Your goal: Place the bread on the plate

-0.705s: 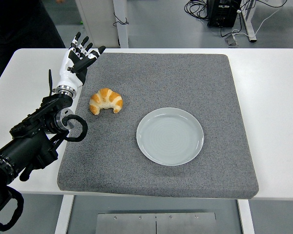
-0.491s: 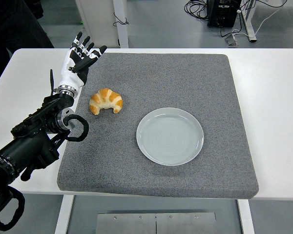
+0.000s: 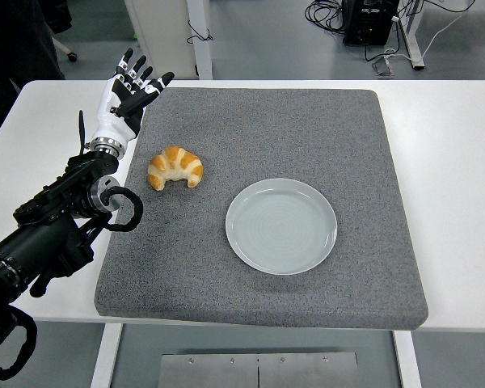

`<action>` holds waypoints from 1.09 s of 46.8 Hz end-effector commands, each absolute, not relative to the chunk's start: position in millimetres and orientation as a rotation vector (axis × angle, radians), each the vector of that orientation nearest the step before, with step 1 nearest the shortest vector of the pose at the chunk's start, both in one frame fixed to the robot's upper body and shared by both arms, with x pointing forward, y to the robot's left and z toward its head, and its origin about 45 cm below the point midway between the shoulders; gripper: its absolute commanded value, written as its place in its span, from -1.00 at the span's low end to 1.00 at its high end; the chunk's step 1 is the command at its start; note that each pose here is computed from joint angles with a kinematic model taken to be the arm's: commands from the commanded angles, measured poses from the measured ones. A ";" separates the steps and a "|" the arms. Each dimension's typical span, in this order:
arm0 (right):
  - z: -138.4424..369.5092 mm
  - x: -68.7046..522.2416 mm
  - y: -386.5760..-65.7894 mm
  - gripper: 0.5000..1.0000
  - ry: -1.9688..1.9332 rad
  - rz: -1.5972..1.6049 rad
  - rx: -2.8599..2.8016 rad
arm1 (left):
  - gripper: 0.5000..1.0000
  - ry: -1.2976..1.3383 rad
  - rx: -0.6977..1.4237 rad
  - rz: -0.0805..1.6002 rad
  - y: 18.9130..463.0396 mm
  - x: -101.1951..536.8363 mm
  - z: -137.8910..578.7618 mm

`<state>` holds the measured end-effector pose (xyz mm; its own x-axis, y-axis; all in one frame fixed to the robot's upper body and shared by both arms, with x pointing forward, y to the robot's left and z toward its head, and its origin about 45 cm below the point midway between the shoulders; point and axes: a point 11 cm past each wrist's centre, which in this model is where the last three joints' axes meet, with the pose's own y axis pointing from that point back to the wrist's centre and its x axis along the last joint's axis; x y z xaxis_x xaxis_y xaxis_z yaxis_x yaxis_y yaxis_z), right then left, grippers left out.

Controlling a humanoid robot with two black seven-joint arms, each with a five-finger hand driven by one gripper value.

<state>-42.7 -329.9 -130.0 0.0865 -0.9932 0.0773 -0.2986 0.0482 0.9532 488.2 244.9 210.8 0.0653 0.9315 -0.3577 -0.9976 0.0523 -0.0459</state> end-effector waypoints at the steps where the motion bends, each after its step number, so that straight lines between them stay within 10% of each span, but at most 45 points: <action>1: -130.0 -42.7 -329.8 1.00 -1.379 -0.932 1.421 | 0.88 0.245 -0.304 1.489 249.5 488.1 211.7; 51: -130.0 -42.7 -329.8 1.00 -1.379 -0.932 1.421 | 0.88 -0.030 -0.015 1.182 277.6 475.4 275.1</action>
<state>-42.6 -329.8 -130.0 0.0865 -0.9933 0.0770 -0.2987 0.0479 0.9531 477.0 276.3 272.7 0.3498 0.9367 0.0175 -0.9362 0.3502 -0.0292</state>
